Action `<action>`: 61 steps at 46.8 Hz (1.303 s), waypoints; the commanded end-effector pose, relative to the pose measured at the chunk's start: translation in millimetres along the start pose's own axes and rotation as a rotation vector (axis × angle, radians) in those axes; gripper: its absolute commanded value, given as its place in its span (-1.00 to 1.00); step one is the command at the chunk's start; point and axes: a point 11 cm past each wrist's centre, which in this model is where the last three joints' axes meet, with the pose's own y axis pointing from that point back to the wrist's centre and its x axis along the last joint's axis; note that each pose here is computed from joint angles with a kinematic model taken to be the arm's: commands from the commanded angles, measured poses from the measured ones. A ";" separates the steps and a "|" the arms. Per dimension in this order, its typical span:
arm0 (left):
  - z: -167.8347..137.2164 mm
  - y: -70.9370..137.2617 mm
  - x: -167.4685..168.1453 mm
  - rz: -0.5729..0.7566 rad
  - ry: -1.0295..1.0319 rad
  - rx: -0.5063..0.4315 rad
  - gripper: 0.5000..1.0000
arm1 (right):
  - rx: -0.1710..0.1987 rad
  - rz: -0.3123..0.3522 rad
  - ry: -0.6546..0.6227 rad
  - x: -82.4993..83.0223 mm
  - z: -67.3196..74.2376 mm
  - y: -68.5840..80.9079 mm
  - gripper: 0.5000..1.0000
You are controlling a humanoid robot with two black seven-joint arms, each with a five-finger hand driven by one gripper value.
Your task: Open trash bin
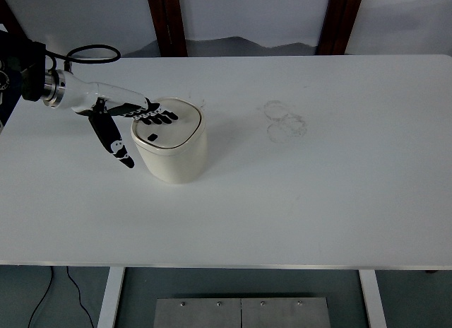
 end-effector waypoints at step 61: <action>3.9 -6.0 -12.6 -0.036 0.004 -0.019 1.00 | 0.000 0.000 0.000 0.0 0.0 0.0 0.98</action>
